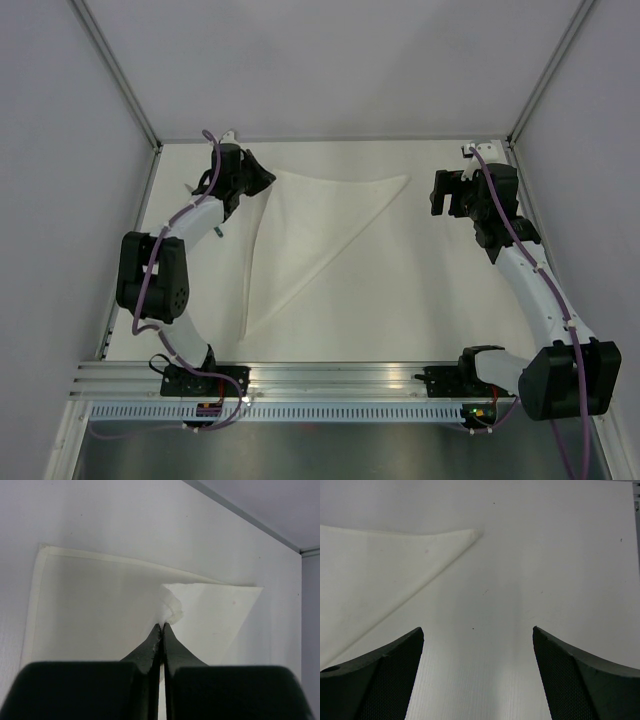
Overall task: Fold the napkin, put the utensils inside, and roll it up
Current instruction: Fold the napkin
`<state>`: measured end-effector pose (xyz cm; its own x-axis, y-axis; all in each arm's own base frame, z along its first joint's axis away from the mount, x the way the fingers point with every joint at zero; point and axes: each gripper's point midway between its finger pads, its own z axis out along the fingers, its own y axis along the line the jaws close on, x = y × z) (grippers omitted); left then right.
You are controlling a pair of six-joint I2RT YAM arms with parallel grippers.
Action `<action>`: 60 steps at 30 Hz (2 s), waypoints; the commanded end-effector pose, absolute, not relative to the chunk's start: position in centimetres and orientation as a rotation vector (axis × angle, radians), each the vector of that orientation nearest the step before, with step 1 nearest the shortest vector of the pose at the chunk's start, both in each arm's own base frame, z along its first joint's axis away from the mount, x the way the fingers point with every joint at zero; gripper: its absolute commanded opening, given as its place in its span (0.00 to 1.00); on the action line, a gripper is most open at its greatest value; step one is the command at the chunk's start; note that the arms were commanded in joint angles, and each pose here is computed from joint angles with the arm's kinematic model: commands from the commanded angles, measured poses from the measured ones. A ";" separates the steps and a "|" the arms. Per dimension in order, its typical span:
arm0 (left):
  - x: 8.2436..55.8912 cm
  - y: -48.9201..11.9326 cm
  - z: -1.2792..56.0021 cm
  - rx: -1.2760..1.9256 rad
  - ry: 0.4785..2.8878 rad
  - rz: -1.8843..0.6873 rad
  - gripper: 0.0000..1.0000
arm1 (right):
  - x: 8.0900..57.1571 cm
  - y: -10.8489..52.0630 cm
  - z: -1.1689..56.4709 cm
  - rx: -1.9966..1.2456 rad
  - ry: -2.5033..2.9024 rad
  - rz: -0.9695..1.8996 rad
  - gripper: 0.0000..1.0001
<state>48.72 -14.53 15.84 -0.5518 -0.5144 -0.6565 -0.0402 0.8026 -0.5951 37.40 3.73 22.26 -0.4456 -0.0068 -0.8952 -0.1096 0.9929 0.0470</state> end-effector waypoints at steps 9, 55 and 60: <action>50.5 -14.1 16.7 -0.424 2.055 -0.697 0.02 | 37.7 3.9 23.2 -0.093 2.022 0.117 0.94; 53.3 -11.0 13.3 -0.487 2.098 -0.671 0.02 | 37.9 3.9 22.6 -0.100 2.042 0.108 0.94; 53.5 -10.8 12.6 -0.494 2.109 -0.666 0.02 | 38.0 3.9 22.5 -0.102 2.042 0.107 0.94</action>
